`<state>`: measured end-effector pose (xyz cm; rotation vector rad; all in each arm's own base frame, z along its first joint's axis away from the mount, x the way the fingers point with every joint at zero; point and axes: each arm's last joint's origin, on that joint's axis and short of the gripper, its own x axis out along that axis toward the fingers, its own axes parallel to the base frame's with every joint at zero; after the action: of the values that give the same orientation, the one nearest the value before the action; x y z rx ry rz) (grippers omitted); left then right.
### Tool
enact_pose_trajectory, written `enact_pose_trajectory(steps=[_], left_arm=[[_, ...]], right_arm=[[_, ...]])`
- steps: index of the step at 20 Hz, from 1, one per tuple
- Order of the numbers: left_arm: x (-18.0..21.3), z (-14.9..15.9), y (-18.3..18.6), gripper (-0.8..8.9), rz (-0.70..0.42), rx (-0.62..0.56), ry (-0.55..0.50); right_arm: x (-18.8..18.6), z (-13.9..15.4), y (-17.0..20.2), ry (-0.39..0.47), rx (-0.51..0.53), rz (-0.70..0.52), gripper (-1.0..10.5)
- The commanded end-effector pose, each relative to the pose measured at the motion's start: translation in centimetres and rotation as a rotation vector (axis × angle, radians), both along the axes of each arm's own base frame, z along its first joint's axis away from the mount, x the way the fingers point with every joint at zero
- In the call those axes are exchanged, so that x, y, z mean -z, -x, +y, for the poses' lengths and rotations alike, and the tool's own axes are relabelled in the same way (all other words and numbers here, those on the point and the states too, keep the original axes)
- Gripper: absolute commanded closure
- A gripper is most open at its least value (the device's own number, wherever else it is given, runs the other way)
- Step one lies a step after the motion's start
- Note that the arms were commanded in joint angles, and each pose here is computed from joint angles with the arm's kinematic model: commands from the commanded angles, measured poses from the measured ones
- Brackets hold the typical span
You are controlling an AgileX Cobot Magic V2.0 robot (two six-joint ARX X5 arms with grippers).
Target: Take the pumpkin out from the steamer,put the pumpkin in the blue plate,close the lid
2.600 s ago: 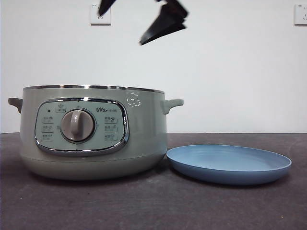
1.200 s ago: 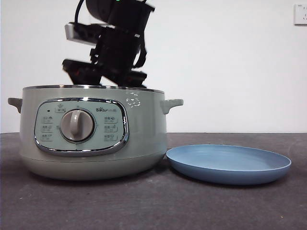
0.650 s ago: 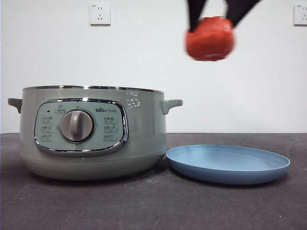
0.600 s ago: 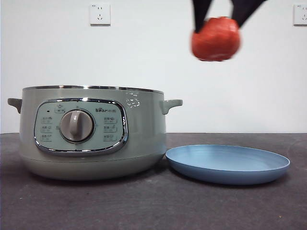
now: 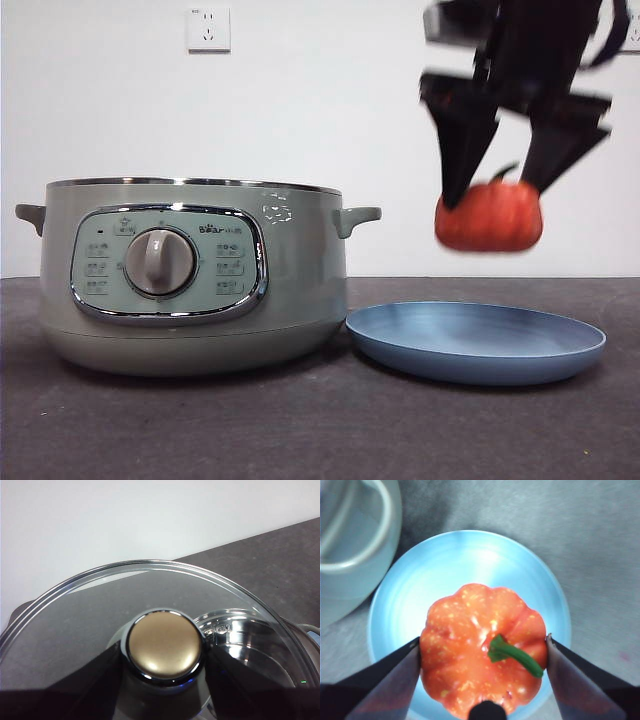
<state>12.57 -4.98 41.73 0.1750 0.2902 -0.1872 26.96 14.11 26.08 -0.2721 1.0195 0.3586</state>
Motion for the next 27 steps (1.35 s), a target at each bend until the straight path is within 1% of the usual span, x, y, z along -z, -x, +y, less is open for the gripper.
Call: enact_pose_trajectory(steps=[1, 7, 11, 12, 15, 16, 17, 18, 22, 27], left_arm=[[-1.1, 0.2, 0.3, 8.23, -0.078, -0.002, 0.026], [-1.3, 0.1, 0.2, 8.23, -0.102, -0.002, 0.036], [-1.1, -0.2, -0.4, 8.22, -0.091, -0.002, 0.032], [-1.1, -0.3, -0.7, 8.23, -0.087, -0.001, 0.03], [-0.7, -0.7, -1.5, 8.22, -0.063, 0.003, 0.02], [-0.6, -0.8, -1.8, 8.22, -0.053, 0.009, 0.018], [-0.5, -1.1, -2.1, 8.23, -0.041, 0.029, 0.018], [-0.3, -1.3, -2.4, 8.23, -0.029, 0.048, 0.02], [0.3, -1.9, -3.7, 8.23, 0.008, 0.062, 0.009], [1.4, -3.2, -5.9, 8.23, 0.072, 0.148, 0.015]], right_arm=[[2.5, 0.4, -0.7, -0.006, 0.006, 0.002, 9.6], [6.6, 1.3, -2.4, 0.031, 0.007, 0.072, 9.4], [7.2, 1.3, -2.3, 0.044, 0.021, 0.109, 9.3], [7.2, 1.3, -2.3, 0.047, 0.023, 0.115, 8.8], [7.2, 1.2, -2.1, 0.052, 0.031, 0.13, 5.0], [7.2, 1.2, -2.1, 0.05, 0.035, 0.131, 3.9], [7.2, 1.2, -2.1, 0.045, 0.044, 0.133, 3.3], [7.2, 1.2, -2.1, 0.046, 0.045, 0.133, 3.2], [6.5, 1.0, -1.9, 0.037, 0.047, 0.12, 3.2], [3.1, 0.2, -0.3, -0.001, 0.046, 0.05, 3.2]])
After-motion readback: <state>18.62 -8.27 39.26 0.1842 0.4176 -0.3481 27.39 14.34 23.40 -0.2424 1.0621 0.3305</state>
